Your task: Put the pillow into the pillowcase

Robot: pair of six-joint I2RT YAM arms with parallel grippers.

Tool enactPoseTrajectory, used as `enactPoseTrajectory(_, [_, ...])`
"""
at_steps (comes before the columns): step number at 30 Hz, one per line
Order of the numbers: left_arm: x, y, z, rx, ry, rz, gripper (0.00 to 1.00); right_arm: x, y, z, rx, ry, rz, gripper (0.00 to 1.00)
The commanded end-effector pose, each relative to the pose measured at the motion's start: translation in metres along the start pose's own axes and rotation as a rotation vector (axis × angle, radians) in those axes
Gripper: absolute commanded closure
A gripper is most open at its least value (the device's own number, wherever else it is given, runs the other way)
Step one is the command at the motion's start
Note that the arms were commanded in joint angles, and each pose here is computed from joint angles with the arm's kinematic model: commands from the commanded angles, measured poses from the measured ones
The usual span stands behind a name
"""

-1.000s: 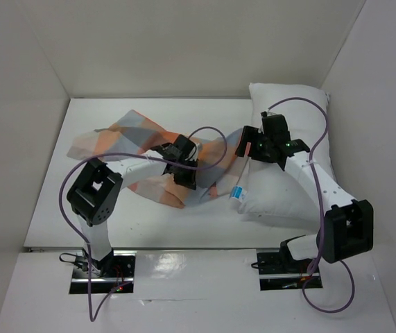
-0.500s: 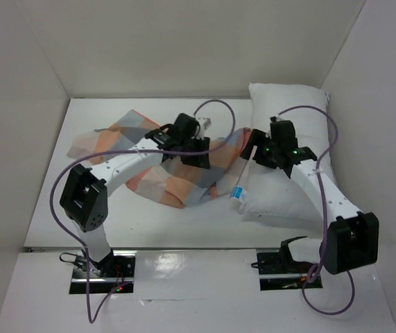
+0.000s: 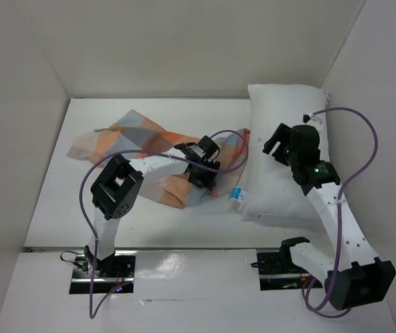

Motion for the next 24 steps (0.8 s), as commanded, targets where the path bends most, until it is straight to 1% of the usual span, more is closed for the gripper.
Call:
enactPoseTrajectory(1, [-0.011,-0.006,0.000,-0.015,-0.036,0.032,0.40,0.002,-0.003,0.000,0.041,0.009,0.015,0.19])
enactPoseTrajectory(2, [-0.011,-0.006,0.000,-0.015,-0.036,0.042,0.40,0.002,-0.003,0.000,0.041,0.009,0.015,0.19])
enactPoseTrajectory(3, [-0.011,-0.006,0.000,-0.015,-0.036,0.042,0.43,0.000,-0.002,0.001,0.041,0.009,0.015,0.19])
enactPoseTrajectory(4, [-0.011,-0.005,-0.003,-0.024,-0.047,0.042,0.46,-0.001,-0.001,0.001,0.026,0.004,0.017,0.19])
enactPoseTrajectory(5, [-0.010,-0.003,-0.003,-0.043,-0.049,0.042,0.54,-0.001,-0.001,0.001,0.025,0.004,0.017,0.19])
enactPoseTrajectory(6, [-0.011,-0.002,-0.008,-0.057,-0.064,0.042,0.86,-0.002,0.000,0.001,0.011,0.001,0.008,0.19])
enactPoseTrajectory(7, [-0.015,0.001,-0.013,-0.085,-0.065,0.018,1.00,0.000,0.001,0.004,-0.001,0.017,-0.012,0.19])
enactPoseTrajectory(10, [-0.036,0.016,-0.046,-0.094,-0.108,-0.049,1.00,0.004,0.008,0.012,-0.095,0.066,-0.051,0.19])
enactPoseTrajectory(11, [-0.039,0.021,-0.058,-0.058,-0.103,-0.043,1.00,0.007,0.013,0.013,-0.173,0.099,-0.079,0.19])
enactPoseTrajectory(12, [-0.052,0.032,-0.084,-0.012,-0.155,-0.072,1.00,0.008,0.017,0.020,-0.203,0.122,-0.088,0.19])
enactPoseTrajectory(13, [-0.056,0.037,-0.097,0.035,-0.163,-0.072,1.00,0.008,0.020,0.022,-0.239,0.134,-0.087,0.19])
enactPoseTrajectory(14, [-0.054,0.041,-0.108,0.120,-0.118,-0.057,1.00,0.014,0.028,0.023,-0.322,0.164,-0.107,0.21])
enactPoseTrajectory(15, [-0.057,0.047,-0.118,0.166,-0.124,-0.060,1.00,0.014,0.036,0.025,-0.360,0.153,-0.119,0.24])
enactPoseTrajectory(16, [-0.063,0.062,-0.135,0.197,-0.144,-0.092,1.00,0.019,0.044,0.030,-0.383,0.166,-0.135,0.28])
enactPoseTrajectory(17, [-0.064,0.065,-0.143,0.271,-0.133,-0.091,1.00,0.029,0.063,0.027,-0.453,0.189,-0.173,0.30])
enactPoseTrajectory(18, [-0.068,0.079,-0.152,0.289,-0.140,-0.116,1.00,0.035,0.074,0.034,-0.460,0.210,-0.196,0.32])
enactPoseTrajectory(20, [-0.070,0.086,-0.167,0.345,-0.161,-0.119,1.00,0.049,0.098,0.034,-0.525,0.259,-0.264,0.32])
enactPoseTrajectory(21, [-0.069,0.091,-0.168,0.374,-0.147,-0.131,1.00,0.053,0.107,0.035,-0.561,0.274,-0.285,0.31])
enactPoseTrajectory(23, [-0.073,0.104,-0.177,0.394,-0.167,-0.160,1.00,0.063,0.122,0.047,-0.618,0.304,-0.311,0.22])
enactPoseTrajectory(24, [-0.073,0.106,-0.182,0.417,-0.173,-0.162,1.00,0.068,0.126,0.050,-0.640,0.320,-0.307,0.20])
Point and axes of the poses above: each gripper's point midway between its finger pads, its own z axis out along the fingers, its own y axis along the line the jaws close on, x = y × z, the point moved 10 cm from there along -z, back along the fingers, and after that the axes turned 10 degrees about -z, right-handed, at the moved point
